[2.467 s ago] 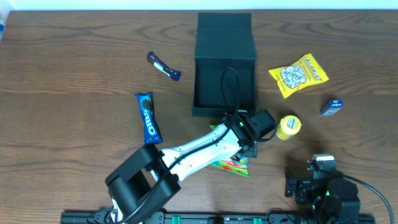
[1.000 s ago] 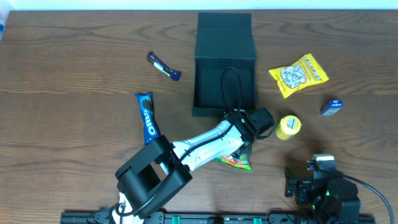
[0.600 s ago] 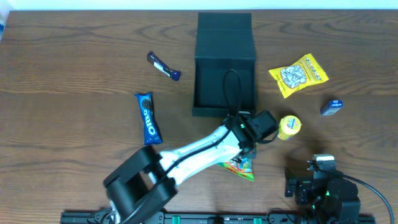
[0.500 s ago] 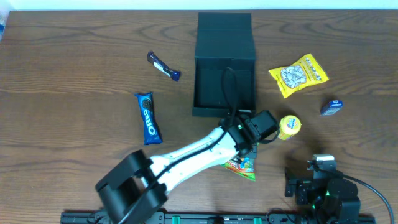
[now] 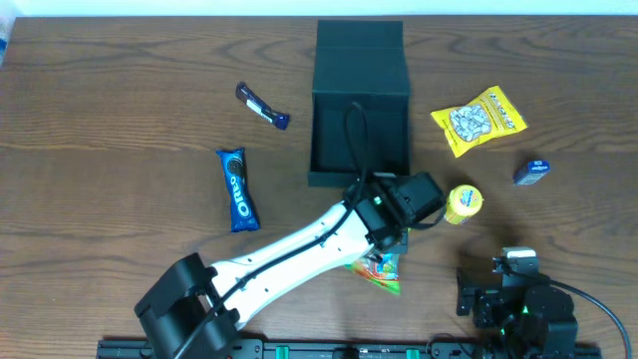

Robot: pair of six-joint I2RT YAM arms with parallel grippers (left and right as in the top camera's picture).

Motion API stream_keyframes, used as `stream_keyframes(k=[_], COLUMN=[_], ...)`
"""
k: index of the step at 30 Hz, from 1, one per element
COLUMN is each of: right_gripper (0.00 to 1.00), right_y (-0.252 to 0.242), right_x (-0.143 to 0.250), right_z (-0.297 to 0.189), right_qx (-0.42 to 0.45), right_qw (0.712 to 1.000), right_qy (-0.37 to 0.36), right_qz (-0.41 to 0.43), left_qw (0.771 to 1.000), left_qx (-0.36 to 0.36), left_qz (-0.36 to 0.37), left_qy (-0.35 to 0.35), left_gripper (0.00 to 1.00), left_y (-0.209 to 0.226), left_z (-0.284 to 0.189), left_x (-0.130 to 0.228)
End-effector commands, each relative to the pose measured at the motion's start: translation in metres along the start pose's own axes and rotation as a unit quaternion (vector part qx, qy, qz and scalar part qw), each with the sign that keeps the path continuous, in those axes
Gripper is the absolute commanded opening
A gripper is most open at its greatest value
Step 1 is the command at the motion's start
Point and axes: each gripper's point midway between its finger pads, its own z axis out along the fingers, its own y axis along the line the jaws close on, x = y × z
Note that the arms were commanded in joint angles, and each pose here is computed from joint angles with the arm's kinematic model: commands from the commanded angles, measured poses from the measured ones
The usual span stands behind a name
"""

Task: Pack container
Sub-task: 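Carry the Haribo bag into the black box and release it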

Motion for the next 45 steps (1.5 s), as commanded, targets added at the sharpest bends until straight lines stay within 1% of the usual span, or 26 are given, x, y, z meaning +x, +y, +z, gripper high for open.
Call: stream_keyframes(k=[1,5,9,16,20,24,34,40,45], right_gripper=[0.99,0.99,0.99,0.99,0.99,0.99,0.99,0.99,0.99], right_y=[-0.001,-0.001,-0.001,-0.001,-0.001,-0.001,-0.001,-0.001,-0.001], right_x=[0.002,0.002,0.002,0.002,0.002,0.002,0.002,0.002,0.002], right_z=[0.000,0.000,0.000,0.000,0.000,0.000,0.000,0.000,0.000], right_qx=[0.003,0.003,0.003,0.003,0.003,0.003,0.003,0.003,0.003], right_qw=[1.000,1.000,1.000,1.000,1.000,1.000,1.000,1.000,1.000], right_qy=[0.003,0.003,0.003,0.003,0.003,0.003,0.003,0.002,0.003], right_qz=[-0.003,-0.003,-0.003,-0.003,-0.003,-0.003,-0.003,-0.003,-0.003], left_qw=[0.997,0.995,0.994,0.995,0.996,0.996,0.996,0.997,0.997], left_qx=[0.025,0.030,0.033,0.022,0.020,0.019,0.025,0.018,0.017], left_qz=[-0.014,-0.013,-0.023,-0.019,-0.016,-0.030,-0.055,-0.057,-0.061], left_qy=[-0.067,-0.089,-0.105,-0.099,-0.090,-0.082,-0.061,-0.051,-0.034], left_gripper=[0.05,0.06,0.05,0.06,0.06,0.06,0.06,0.06,0.06], left_y=[-0.010,-0.008,-0.002,0.003,0.001,0.002,0.007,0.005,0.004], left_z=[-0.050,-0.076,-0.084,-0.070,-0.057,-0.038,0.018,0.047,0.062], left_x=[-0.038,-0.063,-0.091,-0.145,-0.166,-0.184,-0.207,-0.209,-0.204])
